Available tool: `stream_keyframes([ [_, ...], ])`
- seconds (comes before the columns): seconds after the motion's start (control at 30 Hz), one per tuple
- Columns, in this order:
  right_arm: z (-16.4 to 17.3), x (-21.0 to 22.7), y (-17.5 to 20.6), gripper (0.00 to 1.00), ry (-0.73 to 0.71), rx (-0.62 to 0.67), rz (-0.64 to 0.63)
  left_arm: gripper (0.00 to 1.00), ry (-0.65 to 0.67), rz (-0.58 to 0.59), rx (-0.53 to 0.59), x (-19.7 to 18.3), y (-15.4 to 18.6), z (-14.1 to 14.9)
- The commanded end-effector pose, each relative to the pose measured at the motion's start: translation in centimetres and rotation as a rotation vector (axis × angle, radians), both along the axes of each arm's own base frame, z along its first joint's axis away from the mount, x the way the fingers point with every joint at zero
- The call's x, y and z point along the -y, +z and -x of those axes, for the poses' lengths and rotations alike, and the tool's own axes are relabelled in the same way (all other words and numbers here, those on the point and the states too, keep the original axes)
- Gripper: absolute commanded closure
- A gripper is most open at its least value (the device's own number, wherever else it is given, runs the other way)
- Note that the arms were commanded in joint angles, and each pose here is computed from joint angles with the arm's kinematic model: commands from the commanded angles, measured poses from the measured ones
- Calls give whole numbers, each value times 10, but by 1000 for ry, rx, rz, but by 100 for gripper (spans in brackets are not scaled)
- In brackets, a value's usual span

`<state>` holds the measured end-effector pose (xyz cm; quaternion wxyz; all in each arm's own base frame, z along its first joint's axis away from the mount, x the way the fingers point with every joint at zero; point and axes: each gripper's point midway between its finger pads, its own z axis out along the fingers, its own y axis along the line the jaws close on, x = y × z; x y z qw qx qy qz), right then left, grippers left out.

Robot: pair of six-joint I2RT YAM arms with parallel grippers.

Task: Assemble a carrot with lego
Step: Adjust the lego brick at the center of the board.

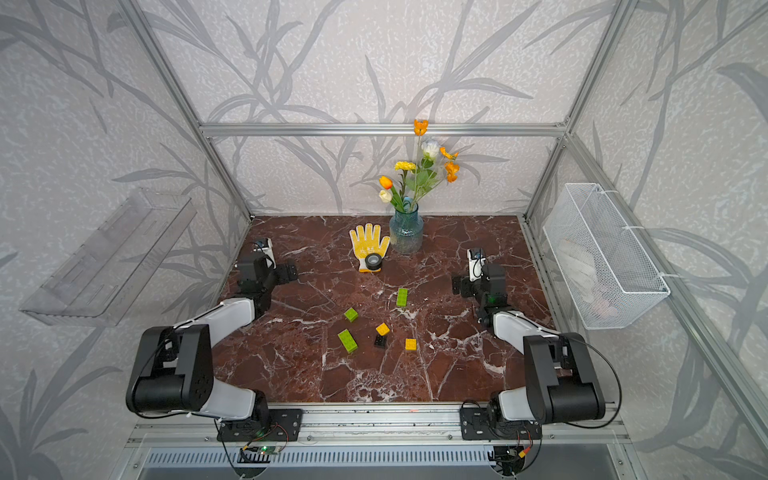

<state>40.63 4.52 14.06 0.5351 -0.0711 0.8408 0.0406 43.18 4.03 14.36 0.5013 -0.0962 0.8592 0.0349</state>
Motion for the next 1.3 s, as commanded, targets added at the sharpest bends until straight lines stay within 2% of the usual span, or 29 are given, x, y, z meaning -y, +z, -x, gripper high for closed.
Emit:
stream_keyframes([
  [0.0, 16, -13, -5, 1, -31, -173, -57, 0, 73, 64, -179, 7, 5, 15],
  [0.1, 27, -27, -11, 1, -71, -275, 38, 0, 33, 112, -299, 35, 7, 20],
  [0.17, 35, -39, -11, 1, -82, -287, 179, 0, 23, 91, -356, 50, 12, 26],
  [0.23, 45, -65, -10, 1, -24, -282, 273, 0, 13, 75, -371, 65, 20, 33],
  [0.27, 49, -75, -9, 1, -4, -281, 292, 0, 6, 83, -370, 71, 22, 37],
  [0.33, 56, -81, -7, 1, -64, -289, 296, 0, 10, 123, -375, 82, 23, 47],
  [0.43, 71, -101, -12, 0, 20, -372, 310, 0, -6, 161, -401, 96, 17, 63],
  [0.5, 83, -112, -19, 3, 77, -416, 297, 0, 3, 173, -443, 101, 11, 75],
  [0.57, 96, -120, -27, 8, 99, -471, 230, 0, 24, 174, -479, 102, 4, 87],
  [0.63, 112, -141, -32, 8, 185, -527, 151, 0, 28, 199, -500, 104, -5, 97],
  [0.7, 116, -152, -37, 8, 203, -514, 137, 0, 30, 223, -517, 105, -12, 104],
  [0.87, 100, -167, -48, 13, 136, -564, 82, 0, 57, 237, -575, 103, -27, 121],
  [1.1, 71, -205, -63, 17, 77, -678, -6, 0, 77, 223, -579, 97, -29, 134],
  [1.27, 54, -206, -73, 20, -2, -717, -23, 0, 85, 238, -589, 96, -29, 140],
])
